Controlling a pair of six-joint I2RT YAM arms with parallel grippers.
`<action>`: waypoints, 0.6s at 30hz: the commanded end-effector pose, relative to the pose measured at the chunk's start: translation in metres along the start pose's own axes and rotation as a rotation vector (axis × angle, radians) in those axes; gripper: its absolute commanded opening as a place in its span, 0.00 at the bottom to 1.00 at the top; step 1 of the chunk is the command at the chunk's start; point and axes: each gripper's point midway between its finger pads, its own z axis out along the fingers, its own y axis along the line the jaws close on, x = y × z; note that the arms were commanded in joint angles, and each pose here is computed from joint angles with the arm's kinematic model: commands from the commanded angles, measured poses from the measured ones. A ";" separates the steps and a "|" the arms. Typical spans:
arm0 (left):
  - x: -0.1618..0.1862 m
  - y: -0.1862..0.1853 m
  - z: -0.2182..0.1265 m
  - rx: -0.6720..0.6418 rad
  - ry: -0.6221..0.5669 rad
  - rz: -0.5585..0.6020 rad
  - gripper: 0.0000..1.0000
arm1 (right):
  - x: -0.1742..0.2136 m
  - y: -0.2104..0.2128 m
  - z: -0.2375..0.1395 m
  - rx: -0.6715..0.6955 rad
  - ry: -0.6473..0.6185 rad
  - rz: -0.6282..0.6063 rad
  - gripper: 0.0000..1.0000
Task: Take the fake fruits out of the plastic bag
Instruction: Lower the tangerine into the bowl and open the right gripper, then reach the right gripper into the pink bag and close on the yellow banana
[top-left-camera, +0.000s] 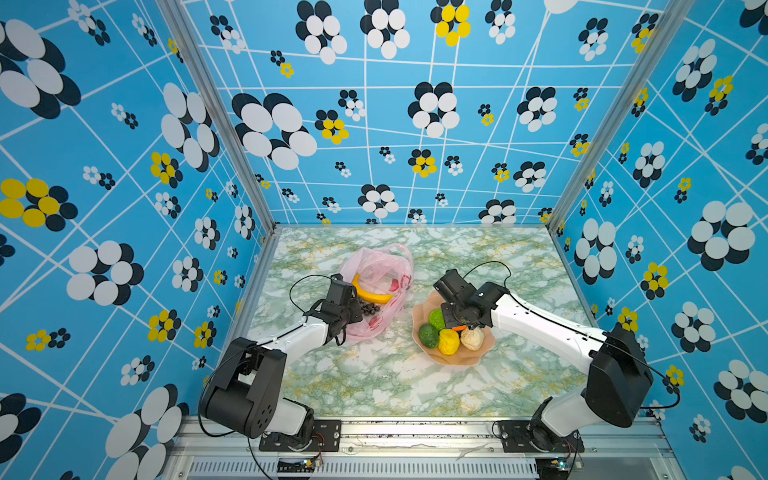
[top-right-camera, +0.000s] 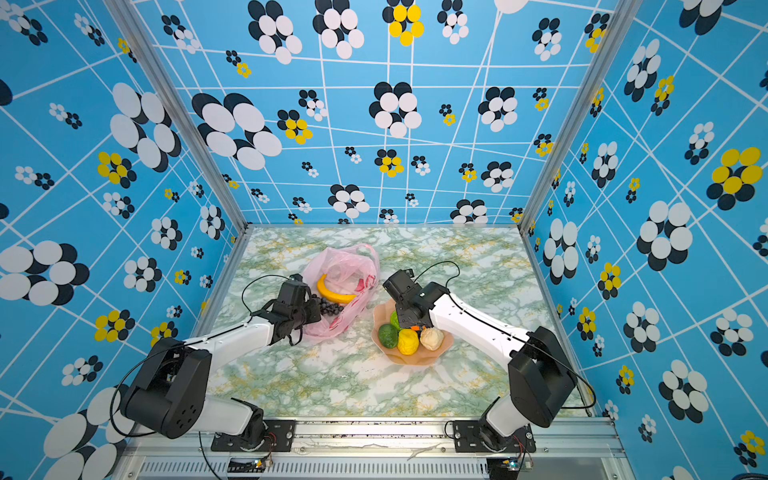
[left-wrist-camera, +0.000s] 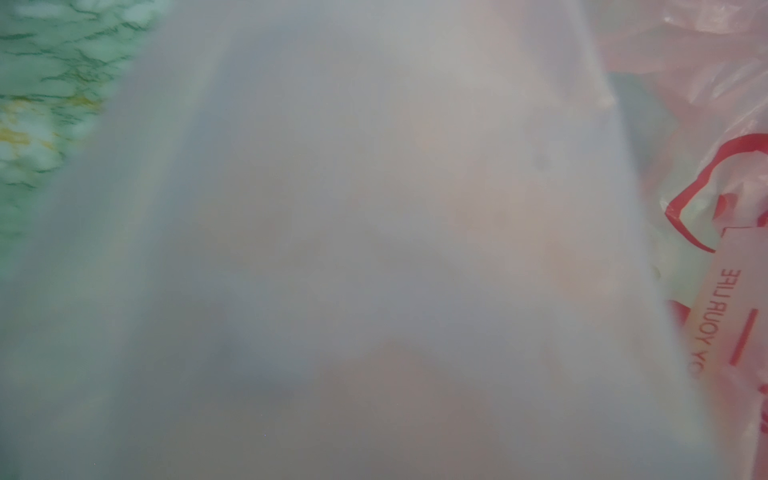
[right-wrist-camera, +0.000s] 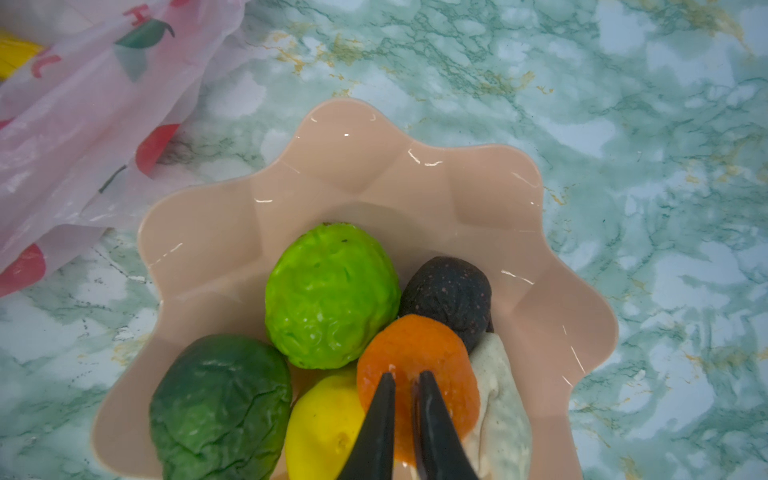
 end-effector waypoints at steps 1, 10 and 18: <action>-0.009 0.000 -0.004 0.010 -0.033 -0.021 0.00 | -0.003 -0.001 -0.007 -0.015 -0.015 0.017 0.21; -0.007 0.000 -0.004 0.043 -0.034 -0.062 0.00 | -0.018 -0.004 -0.026 0.021 -0.056 -0.004 0.42; -0.001 0.013 0.000 0.059 -0.024 -0.164 0.00 | -0.065 0.049 -0.051 -0.108 -0.167 -0.089 0.50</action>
